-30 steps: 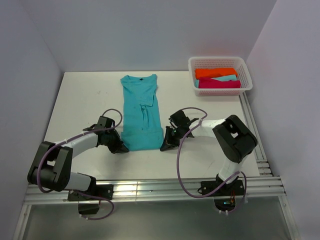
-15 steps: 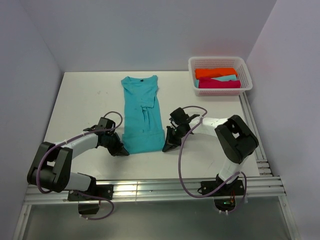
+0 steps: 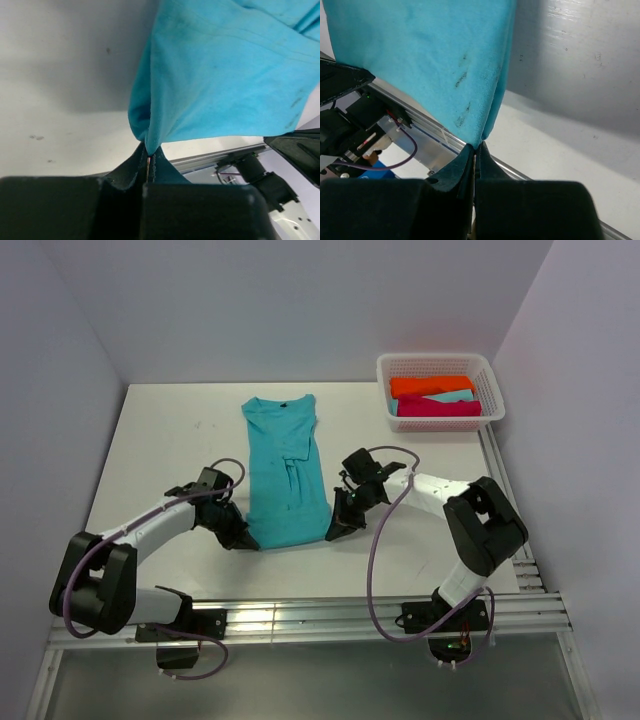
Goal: Roll the t-shirts
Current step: Roll the tshirt
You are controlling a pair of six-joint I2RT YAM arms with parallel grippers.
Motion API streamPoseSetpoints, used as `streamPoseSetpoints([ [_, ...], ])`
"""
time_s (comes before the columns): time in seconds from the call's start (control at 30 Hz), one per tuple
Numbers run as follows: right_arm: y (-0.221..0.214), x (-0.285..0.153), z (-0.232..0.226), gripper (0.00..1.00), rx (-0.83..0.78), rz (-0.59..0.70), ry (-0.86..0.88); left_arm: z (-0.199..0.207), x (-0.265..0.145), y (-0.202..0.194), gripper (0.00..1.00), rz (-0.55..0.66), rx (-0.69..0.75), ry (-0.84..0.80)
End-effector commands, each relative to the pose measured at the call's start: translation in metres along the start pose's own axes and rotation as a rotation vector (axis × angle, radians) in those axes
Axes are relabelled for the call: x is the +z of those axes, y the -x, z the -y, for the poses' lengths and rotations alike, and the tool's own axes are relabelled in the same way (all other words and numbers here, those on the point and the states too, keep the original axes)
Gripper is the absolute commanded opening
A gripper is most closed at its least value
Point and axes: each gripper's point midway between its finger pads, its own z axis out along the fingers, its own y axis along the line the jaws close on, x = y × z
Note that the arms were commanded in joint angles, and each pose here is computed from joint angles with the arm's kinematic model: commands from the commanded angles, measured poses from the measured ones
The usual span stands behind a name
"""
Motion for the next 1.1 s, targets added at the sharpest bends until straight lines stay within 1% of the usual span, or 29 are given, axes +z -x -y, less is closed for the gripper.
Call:
streamPoseSetpoints([
  [0.0,0.009,-0.022,-0.023,0.0,-0.047,0.039,0.053,0.02,-0.018,-0.002,0.0,-0.007,-0.02,-0.042],
  [0.23,0.023,-0.033,-0.032,0.0,-0.056,0.055,0.068,0.03,-0.025,0.01,0.0,0.002,-0.025,-0.054],
  [0.37,0.04,-0.04,-0.036,0.0,-0.054,0.071,0.079,0.035,-0.032,0.021,0.0,0.014,-0.02,-0.064],
  [0.53,0.054,-0.045,-0.04,0.0,-0.057,0.074,0.08,0.04,-0.038,0.042,0.0,0.024,-0.039,-0.073],
  [0.57,0.06,-0.045,-0.044,0.0,-0.063,0.078,0.083,0.046,-0.04,0.046,0.0,0.03,-0.029,-0.084],
  [0.73,0.076,-0.046,-0.05,0.0,-0.054,0.082,0.093,0.056,-0.038,0.061,0.0,0.02,-0.03,-0.084],
  [0.87,0.094,-0.045,-0.056,0.0,-0.043,0.091,0.102,0.069,-0.042,0.081,0.0,0.037,-0.017,-0.093],
  [1.07,0.116,-0.04,-0.062,0.0,-0.027,0.088,0.113,0.077,-0.041,0.105,0.0,0.043,-0.024,-0.087],
])
